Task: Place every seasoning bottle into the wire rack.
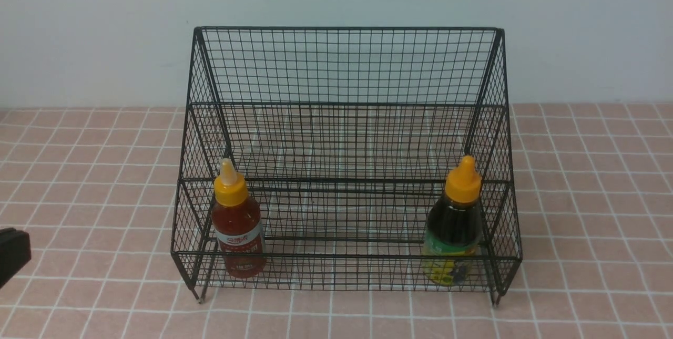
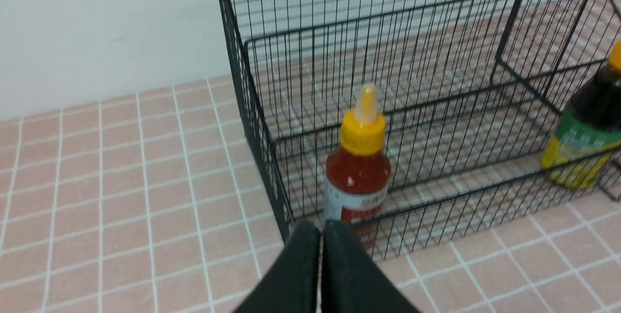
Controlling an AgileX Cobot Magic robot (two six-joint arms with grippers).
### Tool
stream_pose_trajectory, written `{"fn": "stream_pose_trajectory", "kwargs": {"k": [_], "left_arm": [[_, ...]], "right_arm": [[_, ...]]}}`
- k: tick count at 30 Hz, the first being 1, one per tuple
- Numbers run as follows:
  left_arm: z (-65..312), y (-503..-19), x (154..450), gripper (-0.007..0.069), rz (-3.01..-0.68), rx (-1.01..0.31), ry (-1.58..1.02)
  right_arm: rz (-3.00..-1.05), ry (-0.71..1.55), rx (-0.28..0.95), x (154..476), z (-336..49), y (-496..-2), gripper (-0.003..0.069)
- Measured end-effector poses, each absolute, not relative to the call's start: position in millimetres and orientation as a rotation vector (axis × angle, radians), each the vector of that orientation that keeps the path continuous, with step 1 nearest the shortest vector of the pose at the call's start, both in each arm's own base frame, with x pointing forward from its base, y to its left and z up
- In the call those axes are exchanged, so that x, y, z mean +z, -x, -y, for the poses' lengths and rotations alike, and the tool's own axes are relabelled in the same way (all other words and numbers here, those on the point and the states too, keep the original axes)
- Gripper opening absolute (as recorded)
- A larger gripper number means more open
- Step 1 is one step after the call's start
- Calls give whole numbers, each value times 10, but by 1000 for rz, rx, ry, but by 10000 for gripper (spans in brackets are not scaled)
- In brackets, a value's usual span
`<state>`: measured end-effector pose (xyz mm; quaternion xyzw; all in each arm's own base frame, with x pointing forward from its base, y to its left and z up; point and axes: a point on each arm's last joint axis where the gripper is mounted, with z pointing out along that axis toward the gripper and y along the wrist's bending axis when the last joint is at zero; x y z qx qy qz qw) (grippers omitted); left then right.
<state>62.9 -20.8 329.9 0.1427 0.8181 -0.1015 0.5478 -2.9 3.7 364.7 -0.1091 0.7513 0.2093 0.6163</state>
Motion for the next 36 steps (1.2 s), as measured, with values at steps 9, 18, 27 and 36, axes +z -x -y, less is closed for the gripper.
{"fn": "stream_pose_trajectory", "kwargs": {"k": [9, 18, 27, 36], "left_arm": [[198, -624, 3273, -7, -1964, -225, -343], [121, -538, 2908, -7, -1871, -182, -268], [53, -504, 1968, -7, -1801, -58, -132], [52, -521, 1710, -7, -1874, -49, -129]], "right_arm": [[-1730, 251, 483, 3647, -37, 29, -15], [-1730, 251, 483, 3647, -37, 29, -15], [-1730, 251, 483, 3647, -37, 29, -15], [-1732, 251, 486, 3646, -39, 30, -15]]}}
